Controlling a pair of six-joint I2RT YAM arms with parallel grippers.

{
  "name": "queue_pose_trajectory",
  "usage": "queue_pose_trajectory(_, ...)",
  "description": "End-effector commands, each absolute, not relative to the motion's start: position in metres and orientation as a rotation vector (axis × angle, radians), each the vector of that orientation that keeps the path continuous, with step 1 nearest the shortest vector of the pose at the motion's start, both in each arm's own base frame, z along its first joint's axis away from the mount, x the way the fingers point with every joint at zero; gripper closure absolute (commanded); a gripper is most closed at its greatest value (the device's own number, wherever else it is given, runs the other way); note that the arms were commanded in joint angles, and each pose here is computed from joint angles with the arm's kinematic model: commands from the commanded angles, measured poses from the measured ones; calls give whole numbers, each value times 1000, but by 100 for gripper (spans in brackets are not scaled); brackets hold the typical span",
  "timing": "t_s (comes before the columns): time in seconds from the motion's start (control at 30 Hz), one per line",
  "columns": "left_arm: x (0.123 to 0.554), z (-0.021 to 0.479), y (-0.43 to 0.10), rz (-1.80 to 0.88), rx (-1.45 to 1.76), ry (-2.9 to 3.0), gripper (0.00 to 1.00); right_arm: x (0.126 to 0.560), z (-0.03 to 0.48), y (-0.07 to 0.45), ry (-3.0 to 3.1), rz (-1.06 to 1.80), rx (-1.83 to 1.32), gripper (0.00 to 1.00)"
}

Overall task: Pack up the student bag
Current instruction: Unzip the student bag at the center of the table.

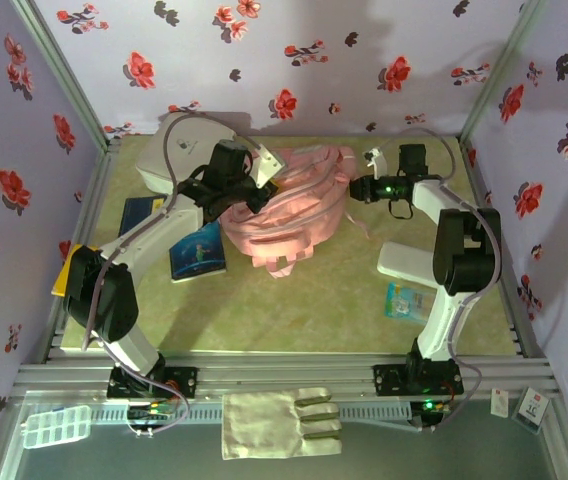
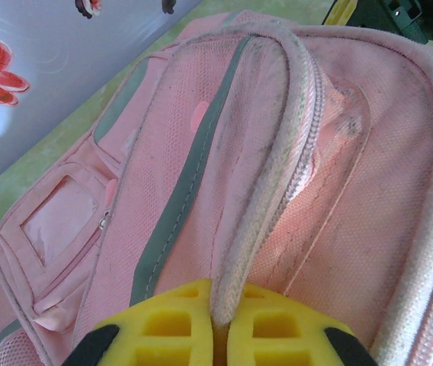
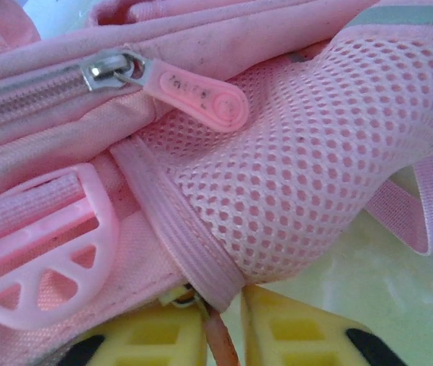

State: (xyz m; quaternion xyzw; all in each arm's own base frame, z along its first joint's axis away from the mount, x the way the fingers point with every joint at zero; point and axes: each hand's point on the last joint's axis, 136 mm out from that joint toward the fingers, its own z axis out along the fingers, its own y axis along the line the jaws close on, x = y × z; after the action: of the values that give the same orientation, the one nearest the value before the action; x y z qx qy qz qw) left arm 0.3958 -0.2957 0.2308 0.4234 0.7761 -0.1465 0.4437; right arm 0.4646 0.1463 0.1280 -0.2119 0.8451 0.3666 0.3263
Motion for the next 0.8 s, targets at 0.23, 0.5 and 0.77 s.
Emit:
queue_pose_trajectory(0.23, 411, 268, -294, -373, 958, 1857, 100, 445, 126, 135, 2257, 822, -590, 94)
queue_pose_trajectory(0.5, 414, 251, -306, -417, 974, 1891, 100, 422, 127, 126, 2309, 717, -606, 100)
queue_pose_trajectory(0.77, 423, 221, -339, -447, 1024, 1945, 100, 402, 132, 119, 2409, 624, -525, 99)
